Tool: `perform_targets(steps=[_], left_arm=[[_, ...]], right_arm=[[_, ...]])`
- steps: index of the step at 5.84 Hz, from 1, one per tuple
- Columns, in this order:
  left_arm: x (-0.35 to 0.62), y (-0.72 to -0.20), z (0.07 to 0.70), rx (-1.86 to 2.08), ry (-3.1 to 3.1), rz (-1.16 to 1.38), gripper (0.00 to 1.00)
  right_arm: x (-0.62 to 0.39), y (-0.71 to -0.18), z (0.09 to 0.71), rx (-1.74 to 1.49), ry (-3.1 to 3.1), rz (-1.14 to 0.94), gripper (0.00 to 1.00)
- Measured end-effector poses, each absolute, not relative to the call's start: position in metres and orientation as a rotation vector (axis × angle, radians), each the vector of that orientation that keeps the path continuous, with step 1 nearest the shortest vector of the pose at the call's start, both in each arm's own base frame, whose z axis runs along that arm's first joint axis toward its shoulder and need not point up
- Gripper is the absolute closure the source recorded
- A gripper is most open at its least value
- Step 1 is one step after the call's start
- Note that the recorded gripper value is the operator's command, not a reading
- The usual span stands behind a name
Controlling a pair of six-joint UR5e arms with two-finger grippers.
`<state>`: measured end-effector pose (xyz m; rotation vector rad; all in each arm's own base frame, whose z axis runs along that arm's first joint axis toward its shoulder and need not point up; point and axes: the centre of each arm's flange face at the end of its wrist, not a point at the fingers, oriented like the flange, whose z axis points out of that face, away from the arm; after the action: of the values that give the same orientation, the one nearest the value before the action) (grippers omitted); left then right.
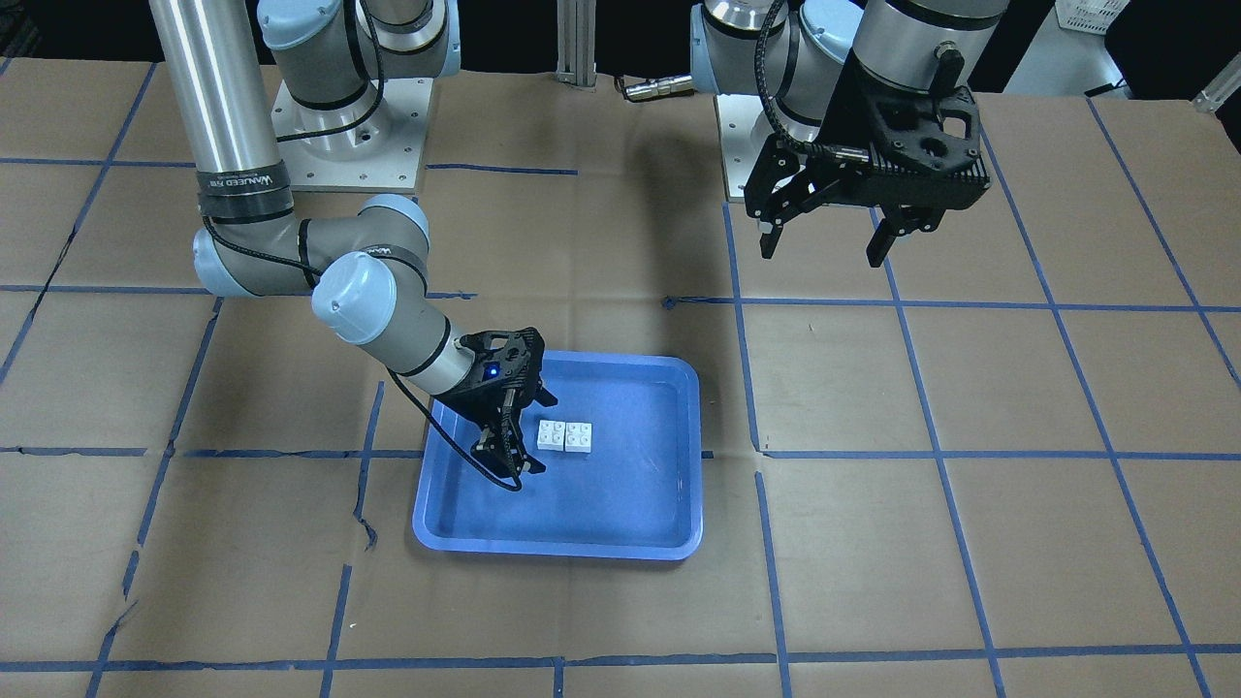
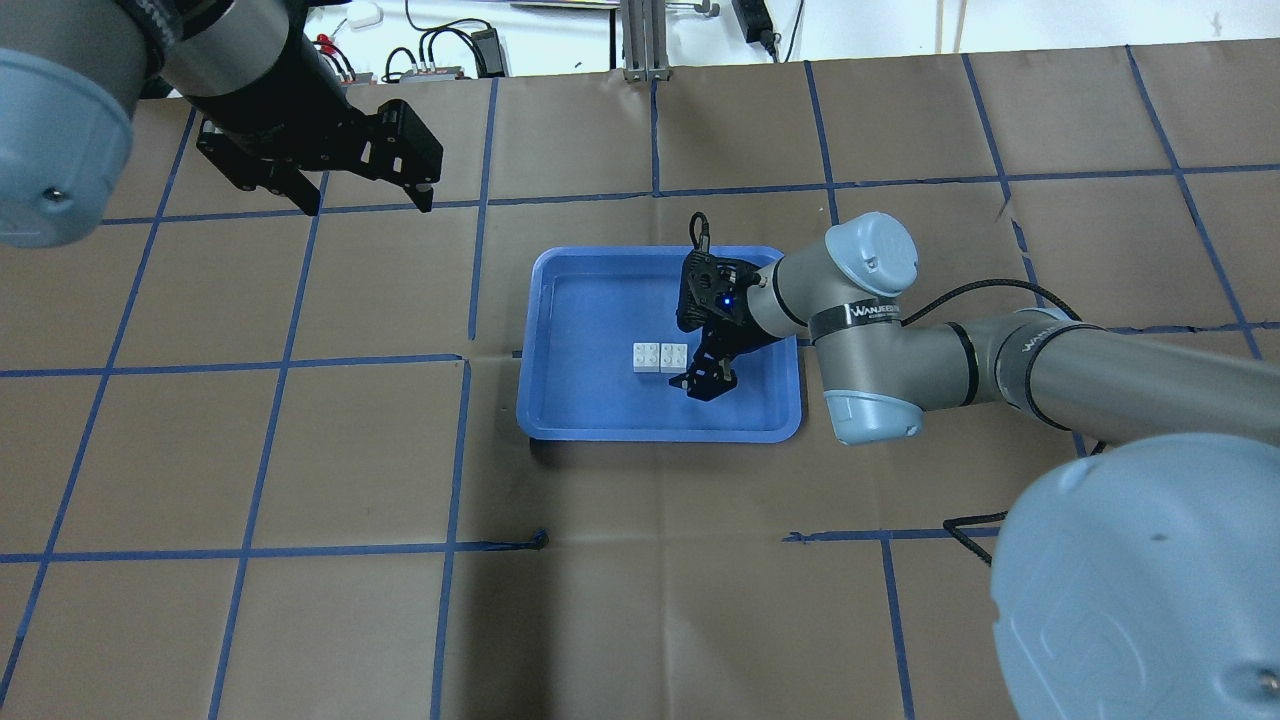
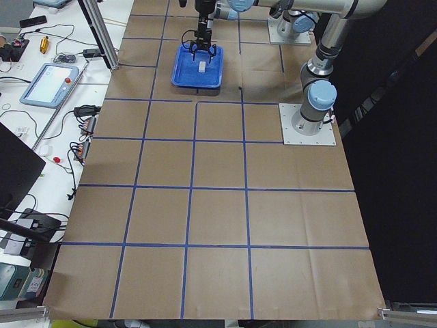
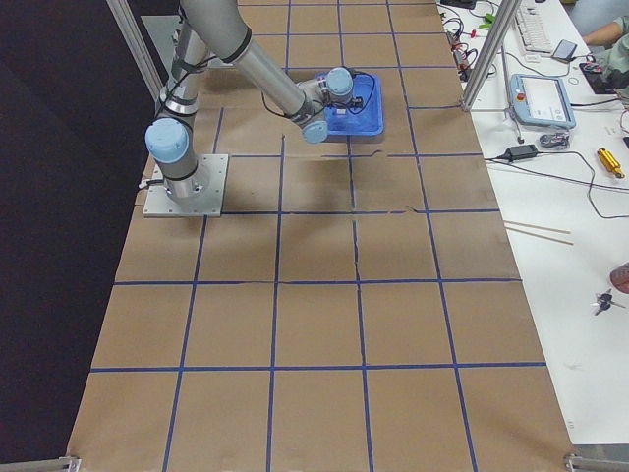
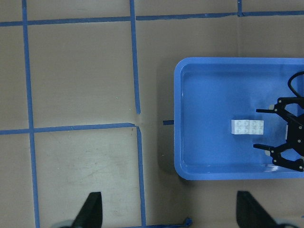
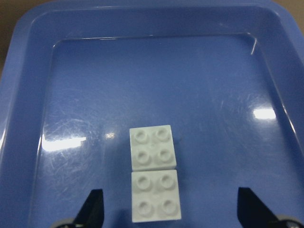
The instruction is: Assemble white blocks and place on blue tray
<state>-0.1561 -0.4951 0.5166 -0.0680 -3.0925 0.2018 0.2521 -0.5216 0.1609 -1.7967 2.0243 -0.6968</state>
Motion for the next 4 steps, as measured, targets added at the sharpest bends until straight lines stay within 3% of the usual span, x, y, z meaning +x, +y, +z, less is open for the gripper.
perform_targets(steps=[4], left_arm=[[-0.1541,-0.4958,0.5171,-0.065,-3.094,0.204,0.0]], right_arm=[[0.2474,-0.5241,0.1714,-1.775,2.082,-0.646,0.0]])
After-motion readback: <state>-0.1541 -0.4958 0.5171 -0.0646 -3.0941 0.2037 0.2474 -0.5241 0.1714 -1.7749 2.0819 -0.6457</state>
